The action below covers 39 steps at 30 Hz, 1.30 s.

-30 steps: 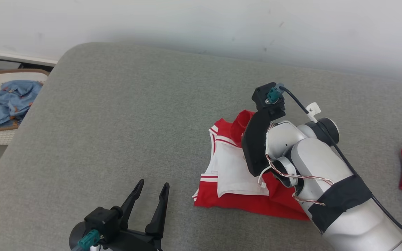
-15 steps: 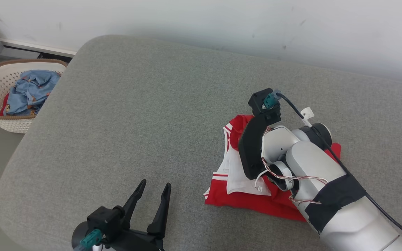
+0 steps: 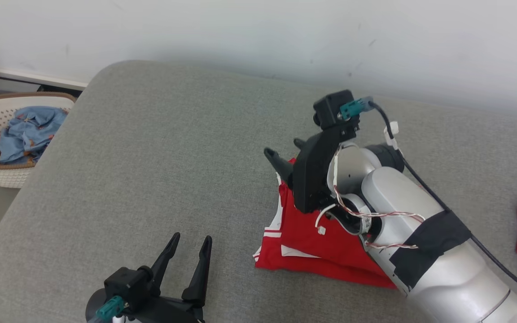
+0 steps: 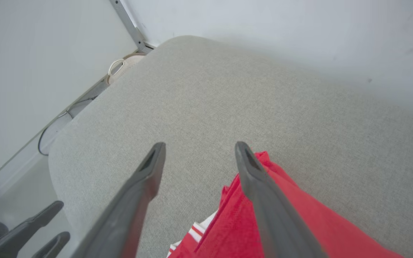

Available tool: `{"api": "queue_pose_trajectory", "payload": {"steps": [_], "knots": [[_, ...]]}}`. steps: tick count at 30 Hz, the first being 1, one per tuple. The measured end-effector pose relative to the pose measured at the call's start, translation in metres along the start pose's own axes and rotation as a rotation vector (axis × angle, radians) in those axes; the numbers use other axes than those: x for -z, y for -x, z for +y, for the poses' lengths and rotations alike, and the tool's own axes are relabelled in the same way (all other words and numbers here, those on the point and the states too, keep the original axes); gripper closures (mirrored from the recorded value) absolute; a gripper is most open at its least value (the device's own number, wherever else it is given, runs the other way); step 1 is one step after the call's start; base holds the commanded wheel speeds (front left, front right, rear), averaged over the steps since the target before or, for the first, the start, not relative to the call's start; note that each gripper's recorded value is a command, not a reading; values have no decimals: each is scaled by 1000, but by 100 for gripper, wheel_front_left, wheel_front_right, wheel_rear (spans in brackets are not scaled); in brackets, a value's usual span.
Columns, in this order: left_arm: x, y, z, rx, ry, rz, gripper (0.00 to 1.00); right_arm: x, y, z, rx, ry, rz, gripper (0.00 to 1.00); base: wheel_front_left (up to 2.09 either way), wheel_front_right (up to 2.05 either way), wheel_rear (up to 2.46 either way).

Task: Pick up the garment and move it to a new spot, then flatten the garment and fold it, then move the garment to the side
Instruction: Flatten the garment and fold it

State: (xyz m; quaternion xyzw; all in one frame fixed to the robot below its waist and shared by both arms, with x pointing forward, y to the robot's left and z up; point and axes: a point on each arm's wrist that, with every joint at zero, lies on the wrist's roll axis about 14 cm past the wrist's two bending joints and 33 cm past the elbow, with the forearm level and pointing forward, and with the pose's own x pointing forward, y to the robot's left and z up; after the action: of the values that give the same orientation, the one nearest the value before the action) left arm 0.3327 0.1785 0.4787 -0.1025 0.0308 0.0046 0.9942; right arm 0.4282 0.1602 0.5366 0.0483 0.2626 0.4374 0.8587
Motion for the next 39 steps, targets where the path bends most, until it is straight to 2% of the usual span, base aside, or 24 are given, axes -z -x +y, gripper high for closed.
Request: {"api": "queue_pose_trajectory", "payload": {"steps": [3, 8, 14, 16, 23, 30, 35, 39], "knots": [[-1, 0, -2, 11, -5, -5, 0, -21, 8, -2, 10, -9, -82, 0, 0, 0, 0], [1, 4, 4, 5, -17, -2, 0, -38, 28, -44, 159, -2, -188, 0, 0, 0, 0], [-1, 3, -4, 37, -29, -12, 0, -14, 78, -116, 381, 7, -258, 0, 0, 0, 0], [-2, 2, -7, 52, -33, -15, 0, -6, 95, -131, 430, -11, -283, 0, 0, 0, 0], [-9, -7, -28, 126, -38, -35, 0, 37, 135, -152, 541, -85, -301, 0, 0, 0, 0], [-8, -20, -42, 169, -42, -27, 0, 56, 156, -180, 639, -162, -313, 0, 0, 0, 0], [-6, -28, -46, 184, -52, -19, 0, 62, 162, -195, 690, -175, -320, 0, 0, 0, 0], [-15, -33, -40, 166, -84, -50, 0, 47, 176, -198, 722, -161, -424, 0, 0, 0, 0]]}}
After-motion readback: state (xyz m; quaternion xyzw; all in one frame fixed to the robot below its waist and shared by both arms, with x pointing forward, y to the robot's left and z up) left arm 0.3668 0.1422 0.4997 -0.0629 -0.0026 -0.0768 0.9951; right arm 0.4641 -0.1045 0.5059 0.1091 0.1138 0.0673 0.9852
